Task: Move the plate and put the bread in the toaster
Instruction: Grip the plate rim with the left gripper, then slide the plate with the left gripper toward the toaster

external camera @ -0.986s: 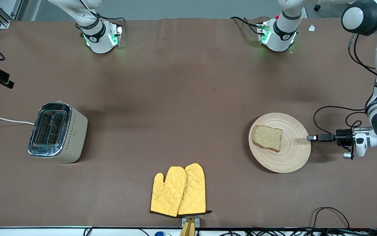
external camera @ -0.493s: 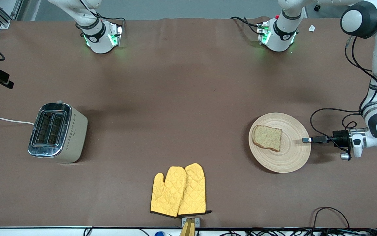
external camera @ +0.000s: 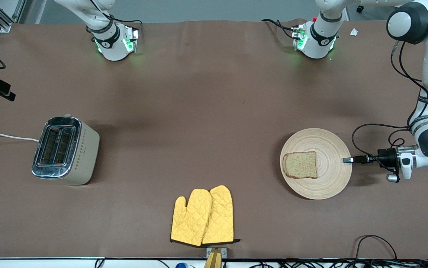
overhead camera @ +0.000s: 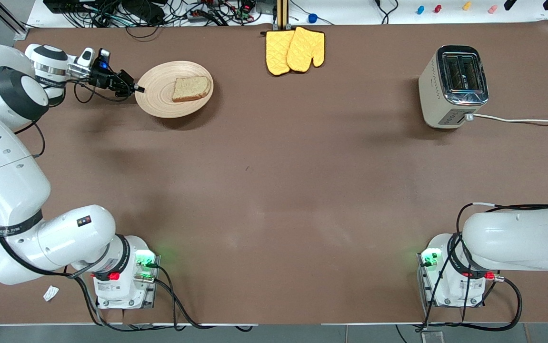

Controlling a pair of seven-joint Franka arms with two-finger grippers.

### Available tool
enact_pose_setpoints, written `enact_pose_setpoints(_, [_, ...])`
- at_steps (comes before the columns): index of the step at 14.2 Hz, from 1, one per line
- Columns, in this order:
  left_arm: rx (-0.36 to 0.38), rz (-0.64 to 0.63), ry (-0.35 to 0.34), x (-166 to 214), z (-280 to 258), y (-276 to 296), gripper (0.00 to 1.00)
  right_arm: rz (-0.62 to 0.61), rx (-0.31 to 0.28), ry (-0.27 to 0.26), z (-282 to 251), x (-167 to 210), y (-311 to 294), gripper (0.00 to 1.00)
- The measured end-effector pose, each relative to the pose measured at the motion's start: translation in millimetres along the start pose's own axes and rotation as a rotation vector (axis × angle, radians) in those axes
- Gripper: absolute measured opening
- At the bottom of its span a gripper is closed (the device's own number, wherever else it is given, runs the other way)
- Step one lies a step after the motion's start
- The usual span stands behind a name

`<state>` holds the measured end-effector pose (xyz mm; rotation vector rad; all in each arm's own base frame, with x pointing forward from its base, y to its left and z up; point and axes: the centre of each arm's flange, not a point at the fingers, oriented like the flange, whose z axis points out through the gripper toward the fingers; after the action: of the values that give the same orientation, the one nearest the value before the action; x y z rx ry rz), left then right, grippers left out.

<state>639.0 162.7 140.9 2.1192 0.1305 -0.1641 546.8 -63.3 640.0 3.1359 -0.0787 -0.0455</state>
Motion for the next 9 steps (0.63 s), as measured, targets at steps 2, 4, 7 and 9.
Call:
enact_pose_setpoints(2, [0.001,0.005,-0.001,1.6,0.8,2.7,0.09,0.000,0.000,0.000,-0.1,0.0,0.0,1.00])
enact_pose_setpoints(4, [0.012,0.024,0.004,8.4,3.3,12.8,0.09,0.000,0.000,0.001,-0.3,0.1,-0.1,1.00])
enact_pose_setpoints(7, [0.030,0.088,-0.012,25.5,21.6,47.2,0.09,0.000,0.000,0.002,-0.4,0.1,-0.1,1.00])
enact_pose_setpoints(9, [0.003,0.135,-0.044,32.6,49.1,75.9,0.09,0.000,0.000,0.001,-0.4,0.0,-0.1,1.00])
